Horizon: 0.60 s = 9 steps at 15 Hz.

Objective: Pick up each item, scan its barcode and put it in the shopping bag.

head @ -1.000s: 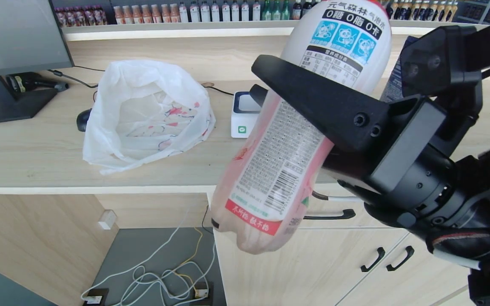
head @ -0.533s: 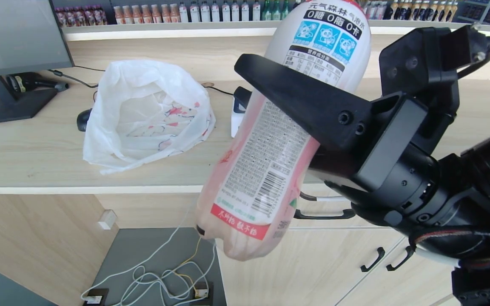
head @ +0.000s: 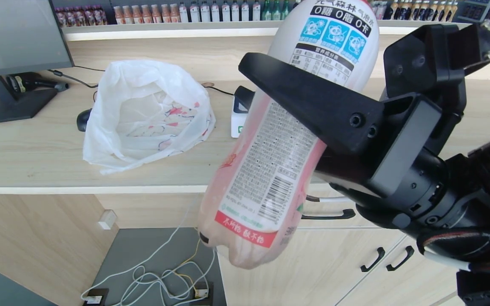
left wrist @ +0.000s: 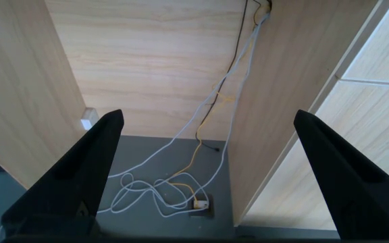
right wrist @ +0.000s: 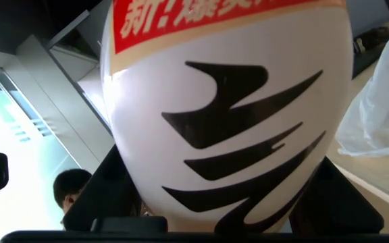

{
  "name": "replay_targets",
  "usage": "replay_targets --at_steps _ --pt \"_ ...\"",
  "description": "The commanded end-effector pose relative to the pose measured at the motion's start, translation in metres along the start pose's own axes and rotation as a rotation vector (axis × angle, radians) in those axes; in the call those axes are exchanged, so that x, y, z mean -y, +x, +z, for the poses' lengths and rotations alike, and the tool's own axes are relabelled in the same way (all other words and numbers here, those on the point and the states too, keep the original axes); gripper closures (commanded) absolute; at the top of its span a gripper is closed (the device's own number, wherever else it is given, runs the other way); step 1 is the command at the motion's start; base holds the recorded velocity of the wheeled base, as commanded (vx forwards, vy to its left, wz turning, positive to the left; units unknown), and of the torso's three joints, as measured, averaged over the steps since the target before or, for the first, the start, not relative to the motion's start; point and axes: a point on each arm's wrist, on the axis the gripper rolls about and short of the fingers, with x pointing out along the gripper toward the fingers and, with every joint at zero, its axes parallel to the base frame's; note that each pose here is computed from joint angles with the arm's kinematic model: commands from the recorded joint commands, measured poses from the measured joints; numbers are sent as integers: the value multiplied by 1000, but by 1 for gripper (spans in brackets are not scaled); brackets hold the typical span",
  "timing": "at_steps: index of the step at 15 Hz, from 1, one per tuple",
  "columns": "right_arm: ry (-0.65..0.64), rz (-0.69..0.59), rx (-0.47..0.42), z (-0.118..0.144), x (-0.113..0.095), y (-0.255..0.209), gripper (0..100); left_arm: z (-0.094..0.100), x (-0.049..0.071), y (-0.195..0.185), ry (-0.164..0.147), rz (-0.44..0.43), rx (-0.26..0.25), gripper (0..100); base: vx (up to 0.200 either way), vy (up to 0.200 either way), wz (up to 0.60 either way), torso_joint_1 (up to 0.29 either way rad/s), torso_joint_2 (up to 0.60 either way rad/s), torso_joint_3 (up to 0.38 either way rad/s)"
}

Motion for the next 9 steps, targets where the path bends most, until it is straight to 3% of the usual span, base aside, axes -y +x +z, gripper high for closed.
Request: replay_targets --at_steps 1,9 --pt "-1 12 1 1 -5 -1 100 0 0 0 0 0 0 0 0 0 0 0 0 0" --pt "-39 58 -16 13 -31 -26 100 0 0 0 0 0 1 0 0 0 0 0 0 0"
